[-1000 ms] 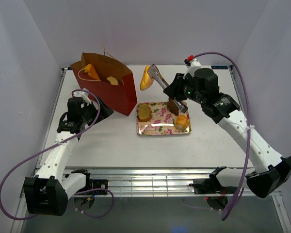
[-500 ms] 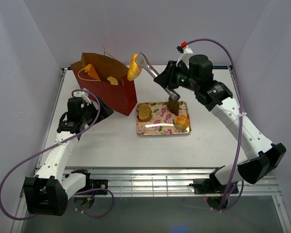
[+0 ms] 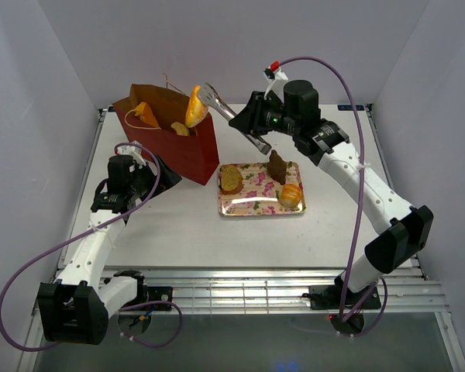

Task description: Place the fake bread into the paper bag

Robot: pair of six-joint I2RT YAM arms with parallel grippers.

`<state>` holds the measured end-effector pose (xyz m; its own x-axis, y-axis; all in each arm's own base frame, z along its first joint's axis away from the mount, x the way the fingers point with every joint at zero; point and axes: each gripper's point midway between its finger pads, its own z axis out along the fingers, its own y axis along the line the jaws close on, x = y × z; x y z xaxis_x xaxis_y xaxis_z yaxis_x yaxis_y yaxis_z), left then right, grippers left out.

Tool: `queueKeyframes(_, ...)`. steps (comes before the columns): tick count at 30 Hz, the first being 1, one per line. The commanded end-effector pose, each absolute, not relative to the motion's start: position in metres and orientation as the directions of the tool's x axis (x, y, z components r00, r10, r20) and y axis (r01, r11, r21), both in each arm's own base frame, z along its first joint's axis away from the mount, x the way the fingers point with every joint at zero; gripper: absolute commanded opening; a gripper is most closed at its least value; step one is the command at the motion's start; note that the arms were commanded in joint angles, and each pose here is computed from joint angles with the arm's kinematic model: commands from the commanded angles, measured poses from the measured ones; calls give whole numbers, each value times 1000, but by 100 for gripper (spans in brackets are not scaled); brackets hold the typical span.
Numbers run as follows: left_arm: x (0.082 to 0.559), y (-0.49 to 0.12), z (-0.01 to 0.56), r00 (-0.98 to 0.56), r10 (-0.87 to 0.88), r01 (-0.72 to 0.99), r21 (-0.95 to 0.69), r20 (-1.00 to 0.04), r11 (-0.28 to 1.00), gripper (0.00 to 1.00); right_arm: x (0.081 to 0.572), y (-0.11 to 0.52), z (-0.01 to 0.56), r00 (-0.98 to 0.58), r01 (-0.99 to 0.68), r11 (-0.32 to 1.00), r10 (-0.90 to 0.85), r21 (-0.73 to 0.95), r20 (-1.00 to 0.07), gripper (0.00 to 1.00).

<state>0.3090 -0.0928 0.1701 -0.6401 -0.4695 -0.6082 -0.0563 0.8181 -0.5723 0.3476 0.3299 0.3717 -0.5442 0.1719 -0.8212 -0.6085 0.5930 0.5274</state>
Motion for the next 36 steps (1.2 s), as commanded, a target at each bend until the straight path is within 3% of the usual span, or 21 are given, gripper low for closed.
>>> queueKeyframes(1, 308, -96, 179, -624, -468, -23, -584, -626, 811, 96, 346, 344, 419, -469, -692, 501, 236, 520, -851, 33)
queueKeyframes(7, 308, -96, 180, -625, -466, -20, -584, -626, 811, 96, 352, 357, 410, -494, -692, 486, 222, 535, -841, 33)
queueKeyframes(22, 307, -98, 179, -628, -466, -18, -587, -623, 809, 96, 358, 361, 394, -516, -674, 501, 206, 543, -831, 49)
queueKeyframes(36, 307, -96, 177, -628, -467, -24, -585, -622, 811, 96, 344, 343, 405, -479, -677, 531, 207, 509, -853, 50)
